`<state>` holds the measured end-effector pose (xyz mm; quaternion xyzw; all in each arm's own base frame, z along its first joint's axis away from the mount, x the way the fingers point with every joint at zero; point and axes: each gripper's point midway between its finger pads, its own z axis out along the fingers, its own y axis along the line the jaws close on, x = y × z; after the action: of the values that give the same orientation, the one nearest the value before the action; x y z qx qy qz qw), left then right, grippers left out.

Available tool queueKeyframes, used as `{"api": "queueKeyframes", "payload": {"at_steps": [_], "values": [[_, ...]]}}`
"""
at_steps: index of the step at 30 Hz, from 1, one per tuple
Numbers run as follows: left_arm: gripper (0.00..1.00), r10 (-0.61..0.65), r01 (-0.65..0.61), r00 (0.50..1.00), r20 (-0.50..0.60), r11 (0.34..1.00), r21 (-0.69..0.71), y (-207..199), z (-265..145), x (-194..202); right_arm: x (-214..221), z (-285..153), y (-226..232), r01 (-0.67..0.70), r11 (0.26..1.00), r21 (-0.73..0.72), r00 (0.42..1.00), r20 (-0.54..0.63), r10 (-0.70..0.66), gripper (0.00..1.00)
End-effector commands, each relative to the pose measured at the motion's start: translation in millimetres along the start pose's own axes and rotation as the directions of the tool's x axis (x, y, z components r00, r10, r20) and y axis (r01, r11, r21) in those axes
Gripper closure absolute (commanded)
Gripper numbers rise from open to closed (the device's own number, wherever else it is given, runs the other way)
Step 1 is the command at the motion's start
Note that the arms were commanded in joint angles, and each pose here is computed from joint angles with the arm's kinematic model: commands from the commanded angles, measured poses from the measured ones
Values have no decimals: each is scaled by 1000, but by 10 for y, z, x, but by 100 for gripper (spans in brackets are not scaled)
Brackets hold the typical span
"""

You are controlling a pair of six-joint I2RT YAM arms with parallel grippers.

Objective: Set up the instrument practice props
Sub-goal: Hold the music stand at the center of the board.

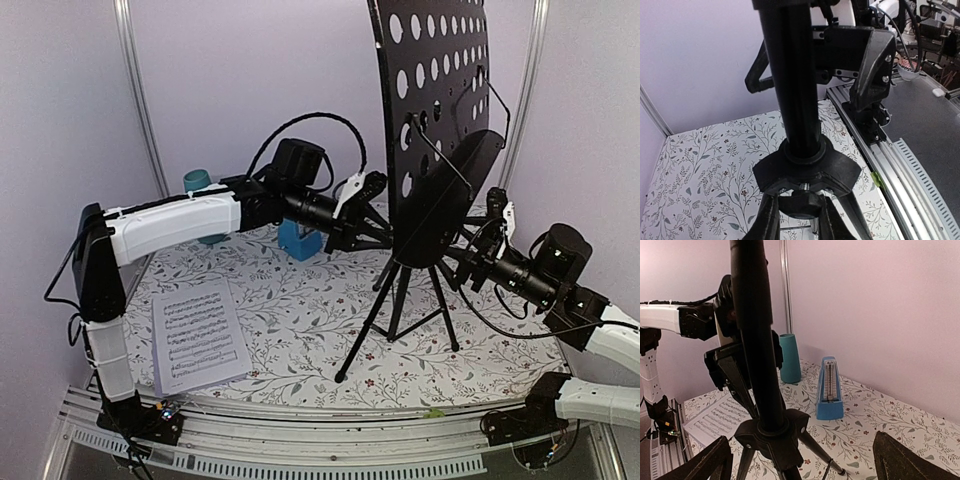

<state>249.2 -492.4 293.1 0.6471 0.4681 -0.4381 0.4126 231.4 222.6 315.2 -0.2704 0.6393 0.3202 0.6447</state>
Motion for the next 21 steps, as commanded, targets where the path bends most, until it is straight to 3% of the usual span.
{"api": "queueKeyframes", "payload": {"at_steps": [1, 10, 21], "values": [[79, -134, 138, 990, -47, 985, 99, -124, 108, 267, -396, 25, 55, 42, 999, -28, 993, 114, -38, 1], [79, -161, 167, 985, -59, 981, 99, -114, 122, 269, -566, 315, 19, 58, 998, -37, 981, 188, -50, 9], [78, -217, 223, 973, -79, 971, 86, -49, 170, 272, -654, 421, 97, 42, 994, -100, 975, 223, -19, 52]]}}
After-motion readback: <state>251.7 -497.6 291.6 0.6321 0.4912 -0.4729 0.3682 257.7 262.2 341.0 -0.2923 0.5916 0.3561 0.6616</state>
